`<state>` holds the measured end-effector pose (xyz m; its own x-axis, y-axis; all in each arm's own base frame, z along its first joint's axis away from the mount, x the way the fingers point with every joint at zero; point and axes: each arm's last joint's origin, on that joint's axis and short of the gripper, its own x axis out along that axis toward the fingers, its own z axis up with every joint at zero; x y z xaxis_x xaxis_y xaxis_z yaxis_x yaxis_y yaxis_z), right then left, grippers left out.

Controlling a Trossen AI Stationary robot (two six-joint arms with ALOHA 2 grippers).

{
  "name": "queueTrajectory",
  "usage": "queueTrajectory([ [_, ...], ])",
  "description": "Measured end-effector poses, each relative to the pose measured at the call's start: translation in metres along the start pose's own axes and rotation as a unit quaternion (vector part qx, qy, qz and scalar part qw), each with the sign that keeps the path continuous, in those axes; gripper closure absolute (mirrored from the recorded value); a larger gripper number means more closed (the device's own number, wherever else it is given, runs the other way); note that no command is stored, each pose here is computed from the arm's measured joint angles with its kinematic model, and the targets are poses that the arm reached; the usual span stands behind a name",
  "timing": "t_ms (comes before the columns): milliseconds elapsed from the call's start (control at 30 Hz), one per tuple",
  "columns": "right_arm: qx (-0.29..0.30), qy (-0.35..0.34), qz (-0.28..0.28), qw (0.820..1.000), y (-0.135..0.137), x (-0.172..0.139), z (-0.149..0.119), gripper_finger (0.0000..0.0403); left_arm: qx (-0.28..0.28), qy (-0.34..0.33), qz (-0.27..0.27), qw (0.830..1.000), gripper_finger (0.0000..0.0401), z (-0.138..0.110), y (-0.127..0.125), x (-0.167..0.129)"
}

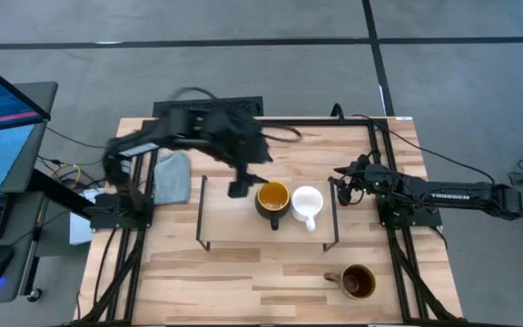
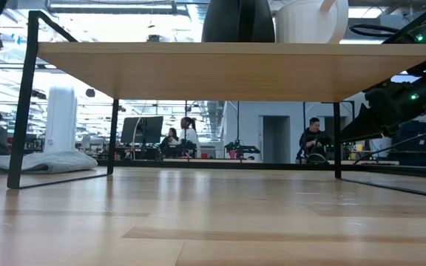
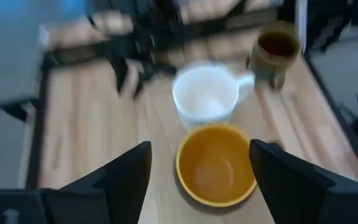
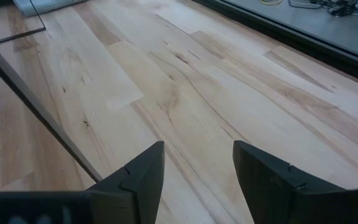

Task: Stack small to large cups/mugs on shelf
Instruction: Put the brown mug on the shelf

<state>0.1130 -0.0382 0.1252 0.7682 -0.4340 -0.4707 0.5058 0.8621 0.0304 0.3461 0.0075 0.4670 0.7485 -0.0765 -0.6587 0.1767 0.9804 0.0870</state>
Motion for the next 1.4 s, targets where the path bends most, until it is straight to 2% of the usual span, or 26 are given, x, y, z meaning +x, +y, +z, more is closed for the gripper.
queueTrajectory([
  [167, 0.003, -0.001, 0.002, 1.000, 0.000, 0.000, 0.000, 0.0189, 0.047, -0.094, 0.020, 0.994, 0.0138, 0.006, -0.006, -0.058],
  [300, 0.005, -0.002, 0.003, 1.000, 0.000, 0.000, 0.000, 0.0189, 0.080, -0.131, 0.023, 0.988, 0.0138, 0.002, -0.014, -0.090],
  [433, 0.006, -0.001, 0.003, 1.000, 0.000, 0.000, 0.000, 0.0189, 0.082, -0.126, 0.012, 0.989, 0.0138, -0.008, -0.017, -0.097],
  [667, 0.018, 0.007, 0.031, 0.999, 0.002, 0.000, -0.001, 0.0189, 0.089, -0.136, 0.004, 0.987, 0.0138, -0.029, -0.018, -0.077],
  [867, 0.018, 0.014, 0.053, 0.998, 0.003, 0.000, -0.002, 0.0189, 0.071, -0.180, 0.010, 0.981, 0.0138, -0.070, -0.020, -0.075],
  [1100, 0.017, 0.015, 0.053, 0.998, 0.003, 0.000, -0.002, 0.0189, 0.060, -0.243, 0.031, 0.968, 0.0138, -0.140, -0.034, -0.067],
  [1400, 0.018, 0.014, 0.055, 0.998, 0.003, 0.000, -0.002, 0.0189, 0.034, -0.296, 0.049, 0.953, 0.0138, -0.229, -0.048, -0.030],
])
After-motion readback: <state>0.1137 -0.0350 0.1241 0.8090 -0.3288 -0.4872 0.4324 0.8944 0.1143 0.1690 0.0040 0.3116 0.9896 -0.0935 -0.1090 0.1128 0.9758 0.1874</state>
